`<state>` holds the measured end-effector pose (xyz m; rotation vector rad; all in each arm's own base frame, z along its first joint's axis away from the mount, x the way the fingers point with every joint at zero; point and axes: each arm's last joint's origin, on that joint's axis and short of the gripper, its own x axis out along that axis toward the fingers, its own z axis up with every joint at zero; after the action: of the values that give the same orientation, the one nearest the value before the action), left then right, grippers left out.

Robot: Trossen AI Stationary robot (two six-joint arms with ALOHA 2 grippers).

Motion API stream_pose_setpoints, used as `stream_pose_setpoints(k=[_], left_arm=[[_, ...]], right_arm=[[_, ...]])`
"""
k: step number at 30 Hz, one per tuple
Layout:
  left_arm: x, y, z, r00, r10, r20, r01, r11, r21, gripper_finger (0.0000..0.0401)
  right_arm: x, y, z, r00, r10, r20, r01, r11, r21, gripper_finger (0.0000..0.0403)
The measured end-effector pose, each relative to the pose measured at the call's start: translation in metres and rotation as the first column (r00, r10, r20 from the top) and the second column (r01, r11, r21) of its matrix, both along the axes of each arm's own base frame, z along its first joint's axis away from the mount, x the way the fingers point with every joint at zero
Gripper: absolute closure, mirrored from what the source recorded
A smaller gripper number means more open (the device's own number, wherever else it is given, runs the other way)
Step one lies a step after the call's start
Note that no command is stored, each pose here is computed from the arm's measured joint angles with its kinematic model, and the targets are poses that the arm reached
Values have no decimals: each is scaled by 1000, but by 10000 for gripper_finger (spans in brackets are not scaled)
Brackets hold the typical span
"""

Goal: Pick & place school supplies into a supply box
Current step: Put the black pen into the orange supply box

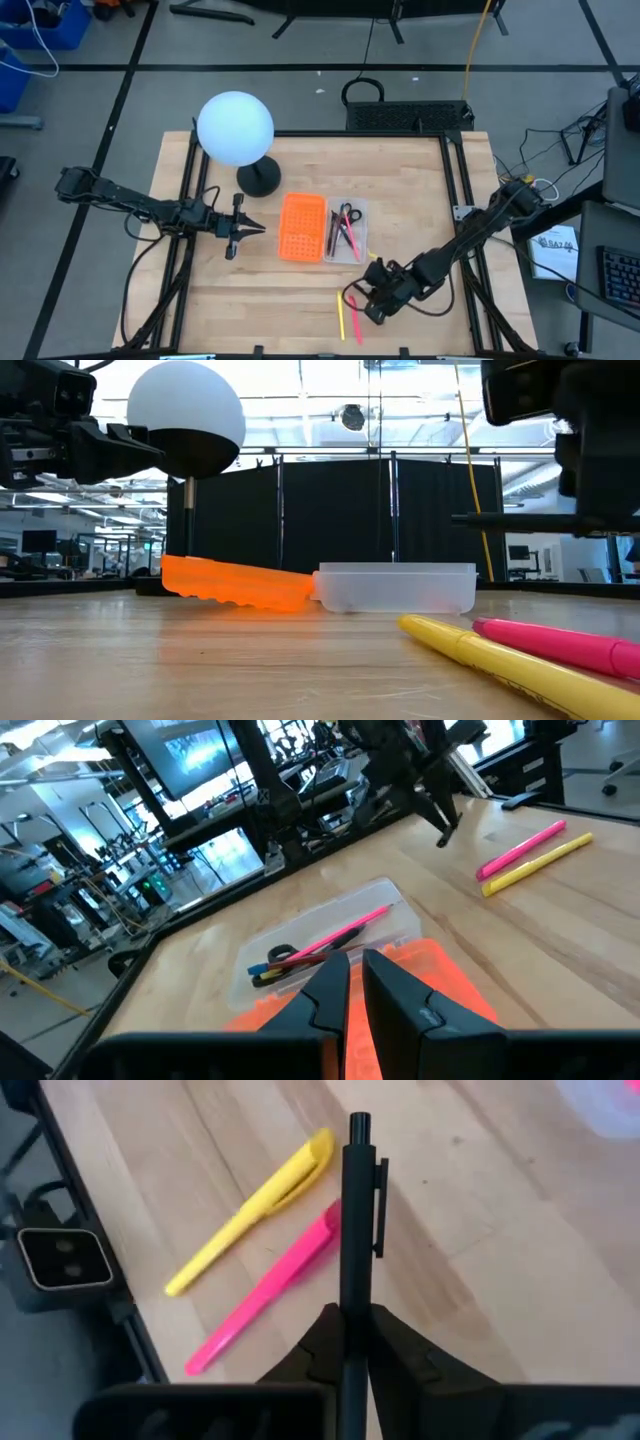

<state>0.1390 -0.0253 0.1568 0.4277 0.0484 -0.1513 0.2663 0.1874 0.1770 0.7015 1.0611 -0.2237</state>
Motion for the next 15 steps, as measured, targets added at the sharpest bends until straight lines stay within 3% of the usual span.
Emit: stream_pose_setpoints(k=[9, 15], left_arm=[[0, 0, 1, 1000, -2, 8, 1, 1000, 11, 359], [0, 0, 1, 1000, -1, 8, 1, 1000, 6, 359]], right_arm=[[23, -41, 39, 939, -212, 270, 223, 975, -10, 384], [41, -92, 42, 914, -309, 264, 329, 944, -36, 384]])
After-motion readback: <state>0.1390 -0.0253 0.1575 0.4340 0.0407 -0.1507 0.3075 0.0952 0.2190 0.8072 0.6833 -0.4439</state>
